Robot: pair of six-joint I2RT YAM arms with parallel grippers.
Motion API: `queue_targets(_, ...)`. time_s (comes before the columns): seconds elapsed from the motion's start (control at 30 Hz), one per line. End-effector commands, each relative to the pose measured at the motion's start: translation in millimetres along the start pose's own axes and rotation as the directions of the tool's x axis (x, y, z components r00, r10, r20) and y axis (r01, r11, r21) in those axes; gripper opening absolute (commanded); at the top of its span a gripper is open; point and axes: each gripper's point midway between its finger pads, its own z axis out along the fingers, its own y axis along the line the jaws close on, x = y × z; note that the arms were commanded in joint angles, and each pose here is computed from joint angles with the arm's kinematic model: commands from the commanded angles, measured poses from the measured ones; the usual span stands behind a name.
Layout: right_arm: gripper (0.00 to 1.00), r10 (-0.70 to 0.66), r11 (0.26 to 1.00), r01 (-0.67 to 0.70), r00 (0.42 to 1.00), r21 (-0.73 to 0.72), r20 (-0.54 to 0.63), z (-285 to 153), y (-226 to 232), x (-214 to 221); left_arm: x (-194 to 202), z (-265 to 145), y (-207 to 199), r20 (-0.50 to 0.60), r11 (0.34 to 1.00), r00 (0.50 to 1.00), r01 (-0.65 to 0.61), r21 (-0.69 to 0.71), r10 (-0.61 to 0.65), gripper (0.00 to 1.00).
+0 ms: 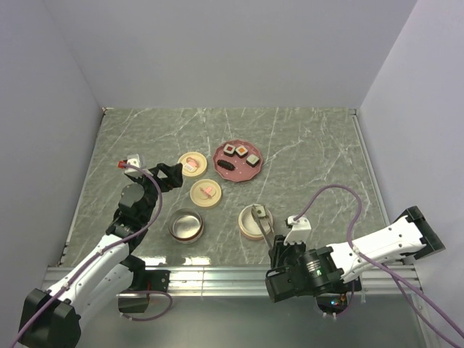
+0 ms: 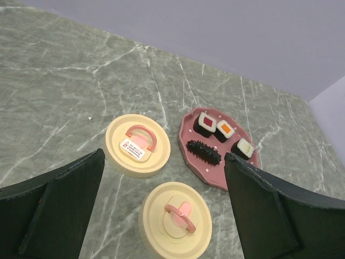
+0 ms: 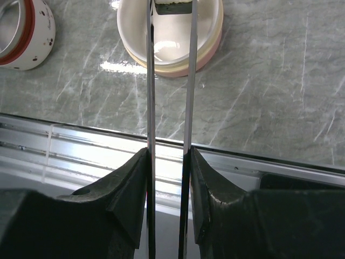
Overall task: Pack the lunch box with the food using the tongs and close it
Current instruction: Place the food into the lunch box, then pick up the food using the clamp
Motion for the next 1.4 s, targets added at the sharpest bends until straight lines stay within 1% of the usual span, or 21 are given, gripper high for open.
queue_targets(0.0,0.13,-0.018,0.999,0.015,0.995,0.030,0.099,-1.8,-16.2,-25.1,-10.0,2.2,-7.7,0.033,0.999,0.999,0.013,0.032,-0.014,0.99)
queue_targets(0.03,0.18,-0.021,0.999,0.018,0.995,0.034,0.100,-1.6,-16.9,-25.3,-10.3,2.2,-7.9,0.035,0.999,0.999,0.013,0.033,-0.014,1.00)
queue_targets(0.07,0.27,-0.020,0.999,0.017,0.995,0.032,0.100,-2.0,-16.6,-25.4,-10.1,2.1,-8.3,0.034,0.999,0.999,0.013,0.034,-0.014,1.00)
queue_targets(0.17,0.43,-0.023,0.999,0.020,0.995,0.034,0.100,-2.0,-15.8,-25.3,-11.1,1.8,-8.6,0.036,0.999,0.999,0.017,0.036,-0.018,1.00)
queue_targets(0.23,0.51,-0.032,0.999,0.029,0.995,0.032,0.099,-2.5,-13.7,-24.9,-10.7,2.0,-8.4,0.035,0.999,0.999,0.016,0.035,-0.017,0.99)
queue_targets(0.37,0.57,-0.046,0.998,0.042,0.993,0.040,0.106,-3.0,-9.6,-26.1,-10.2,2.1,-9.1,0.034,0.999,0.999,0.016,0.038,-0.017,1.00)
queue_targets(0.5,0.57,-0.047,0.998,0.042,0.992,0.038,0.117,-3.3,-8.4,-28.1,-10.4,2.2,-8.6,0.035,0.999,0.999,0.015,0.036,-0.016,1.00)
queue_targets(0.73,0.51,-0.024,1.000,0.023,0.986,0.010,0.162,-4.5,-5.5,-39.3,-10.1,2.6,-8.8,0.034,0.999,0.999,0.015,0.038,-0.016,0.99)
queue_targets(1.0,0.48,0.020,0.997,0.000,0.965,-0.073,0.263,-7.9,-0.5,-67.1,-9.8,2.4,-9.5,0.032,0.999,0.999,0.015,0.040,-0.016,0.99)
queue_targets(1.03,0.48,0.047,0.995,-0.020,0.962,-0.100,0.270,-7.6,5.9,-69.0,-9.7,2.5,-8.9,0.032,0.999,0.999,0.014,0.038,-0.016,0.99)
queue_targets(1.07,0.48,0.020,0.994,0.009,0.961,-0.105,0.276,-6.6,3.4,-70.9,-9.7,2.5,-9.0,0.032,0.999,0.999,0.016,0.038,-0.017,0.99)
queue_targets(1.17,0.47,0.016,0.991,0.023,0.959,-0.134,0.283,-1.3,10.5,-77.2,-9.9,2.7,-10.0,0.032,0.999,0.999,0.016,0.042,-0.017,0.99)
queue_targets(1.2,0.47,0.023,0.993,0.012,0.957,-0.119,0.291,3.3,8.8,-82.3,-10.1,3.0,-9.3,0.032,0.999,0.999,0.014,0.038,-0.016,0.99)
queue_targets(1.23,0.46,0.066,0.988,-0.022,0.955,-0.152,0.291,3.6,17.9,-86.2,-10.2,2.8,-9.3,0.032,0.999,0.999,0.014,0.038,-0.016,1.00)
queue_targets(1.27,0.46,0.022,0.989,0.022,0.955,-0.146,0.296,5.6,14.5,-87.0,-9.8,3.0,-9.1,0.030,0.999,0.999,0.014,0.038,-0.015,1.00)
queue_targets(1.3,0.46,0.024,0.989,0.021,0.954,-0.145,0.300,7.7,14.5,-90.1,-9.6,3.0,-8.6,0.031,0.999,0.999,0.013,0.036,-0.014,1.00)
queue_targets(1.33,0.46,0.069,0.987,-0.019,0.948,-0.161,0.310,9.4,19.1,-98.0,-9.6,3.0,-8.6,0.031,0.999,0.999,0.013,0.036,-0.014,0.99)
queue_targets(1.37,0.46,0.025,0.989,0.025,0.946,-0.149,0.323,11.9,16.1,-100.9,-10.0,3.0,-8.6,0.033,0.999,0.999,0.014,0.036,-0.016,1.00)
